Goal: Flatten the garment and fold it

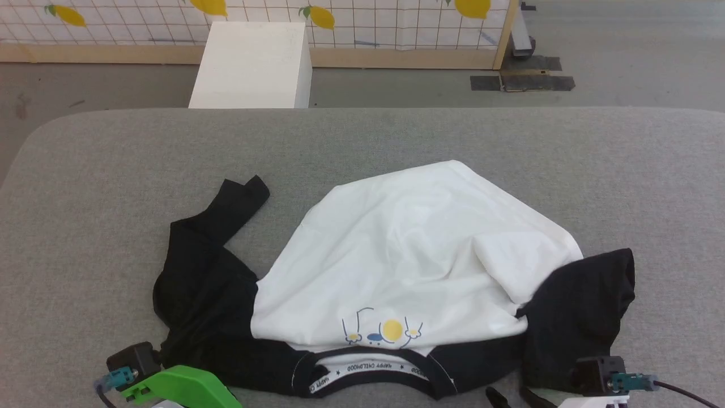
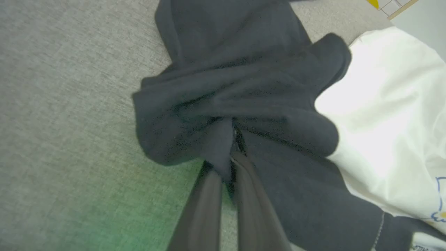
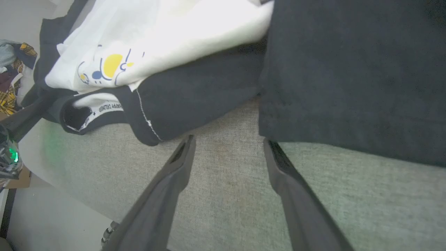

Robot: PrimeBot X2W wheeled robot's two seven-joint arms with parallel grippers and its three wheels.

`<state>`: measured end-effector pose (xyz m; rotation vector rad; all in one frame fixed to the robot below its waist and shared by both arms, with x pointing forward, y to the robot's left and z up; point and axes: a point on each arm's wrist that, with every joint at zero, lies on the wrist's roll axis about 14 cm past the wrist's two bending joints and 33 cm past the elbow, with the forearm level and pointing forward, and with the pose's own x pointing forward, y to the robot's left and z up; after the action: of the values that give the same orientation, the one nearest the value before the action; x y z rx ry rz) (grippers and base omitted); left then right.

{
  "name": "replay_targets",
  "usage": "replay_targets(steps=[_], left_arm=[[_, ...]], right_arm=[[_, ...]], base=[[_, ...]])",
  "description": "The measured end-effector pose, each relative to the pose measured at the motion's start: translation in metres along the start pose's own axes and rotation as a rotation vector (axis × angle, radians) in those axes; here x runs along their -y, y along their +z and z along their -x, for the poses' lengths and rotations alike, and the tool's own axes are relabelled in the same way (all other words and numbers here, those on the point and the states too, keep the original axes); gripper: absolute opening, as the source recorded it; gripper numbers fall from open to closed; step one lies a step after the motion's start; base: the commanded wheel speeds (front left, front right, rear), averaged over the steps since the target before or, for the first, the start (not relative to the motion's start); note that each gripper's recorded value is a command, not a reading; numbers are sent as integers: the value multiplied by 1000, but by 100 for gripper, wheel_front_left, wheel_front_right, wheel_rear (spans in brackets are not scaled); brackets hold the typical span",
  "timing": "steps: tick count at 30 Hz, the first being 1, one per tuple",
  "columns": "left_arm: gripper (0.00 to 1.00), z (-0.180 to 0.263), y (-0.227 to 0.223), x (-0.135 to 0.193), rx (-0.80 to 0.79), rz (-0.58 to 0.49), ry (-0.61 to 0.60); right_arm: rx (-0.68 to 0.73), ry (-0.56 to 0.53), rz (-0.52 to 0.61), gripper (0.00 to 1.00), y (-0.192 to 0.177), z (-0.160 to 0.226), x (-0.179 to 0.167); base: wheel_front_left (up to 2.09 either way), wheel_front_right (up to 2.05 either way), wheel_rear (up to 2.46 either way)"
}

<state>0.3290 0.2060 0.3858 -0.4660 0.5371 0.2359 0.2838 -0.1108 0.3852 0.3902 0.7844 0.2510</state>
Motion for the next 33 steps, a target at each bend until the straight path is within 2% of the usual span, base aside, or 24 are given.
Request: replay_targets(steps=[6,9,22,25,29,33], left_arm=[[0,1,0,-4,7,5,12],[0,1,-2,-4,3,5,8],[0,5,-9,2,-7,5,-22],[0,7,-10,2,-9,5,-23],[0,7,-11,3,-11,6,-27],[0,4,-12,5,-18,3,-32]], right_arm=[[60,-23,-14,100,10,-14,11],[86,-16,-70,100,15,-21,14],[104,98,-172,100,19,-43,-14],[92,96,-109,100,19,-45,-18],[78,60,140,100,27,-39,-24],[57,21,323,100,33,-20,-28]], base=[[0,0,0],[0,0,0],[0,0,0],[0,0,0],[0,0,0],[0,0,0]])
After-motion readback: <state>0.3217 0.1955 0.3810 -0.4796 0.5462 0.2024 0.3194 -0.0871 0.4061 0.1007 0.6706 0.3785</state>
